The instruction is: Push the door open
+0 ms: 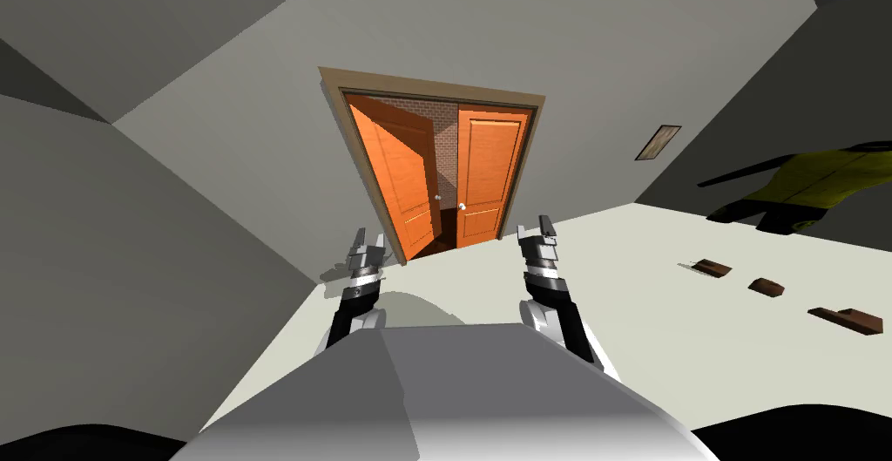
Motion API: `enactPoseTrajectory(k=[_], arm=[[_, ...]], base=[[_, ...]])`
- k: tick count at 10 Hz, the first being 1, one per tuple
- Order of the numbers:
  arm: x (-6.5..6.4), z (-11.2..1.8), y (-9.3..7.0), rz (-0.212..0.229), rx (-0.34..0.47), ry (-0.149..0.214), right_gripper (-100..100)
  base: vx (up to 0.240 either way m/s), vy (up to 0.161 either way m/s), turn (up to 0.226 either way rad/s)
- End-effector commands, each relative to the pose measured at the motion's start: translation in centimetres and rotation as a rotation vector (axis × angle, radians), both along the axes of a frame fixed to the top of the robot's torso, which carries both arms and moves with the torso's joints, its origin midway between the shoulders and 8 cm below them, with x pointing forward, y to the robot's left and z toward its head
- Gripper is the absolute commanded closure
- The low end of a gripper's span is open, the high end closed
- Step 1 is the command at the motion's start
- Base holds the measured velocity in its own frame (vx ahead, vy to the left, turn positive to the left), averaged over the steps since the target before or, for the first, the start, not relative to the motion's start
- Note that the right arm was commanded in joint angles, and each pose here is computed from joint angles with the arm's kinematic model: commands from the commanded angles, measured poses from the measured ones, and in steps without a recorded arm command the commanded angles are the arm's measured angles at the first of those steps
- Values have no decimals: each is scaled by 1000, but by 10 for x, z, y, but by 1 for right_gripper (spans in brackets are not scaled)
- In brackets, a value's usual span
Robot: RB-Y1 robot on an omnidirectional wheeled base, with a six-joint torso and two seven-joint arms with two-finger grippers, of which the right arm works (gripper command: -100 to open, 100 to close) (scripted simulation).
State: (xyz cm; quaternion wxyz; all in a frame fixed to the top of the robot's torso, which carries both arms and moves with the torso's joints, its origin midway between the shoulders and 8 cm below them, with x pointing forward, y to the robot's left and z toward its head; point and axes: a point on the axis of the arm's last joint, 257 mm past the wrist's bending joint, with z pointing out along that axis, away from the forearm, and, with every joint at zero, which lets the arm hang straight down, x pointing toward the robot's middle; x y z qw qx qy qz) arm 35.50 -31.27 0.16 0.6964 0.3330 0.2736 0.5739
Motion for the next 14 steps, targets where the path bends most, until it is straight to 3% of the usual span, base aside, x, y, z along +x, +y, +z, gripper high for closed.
enactPoseTrajectory(k=[1, 14], arm=[[1, -1, 0, 4, 3, 1, -100], [7, -11, 5, 51, 40, 9, -100]], base=[[182, -46, -41], [224, -152, -13]])
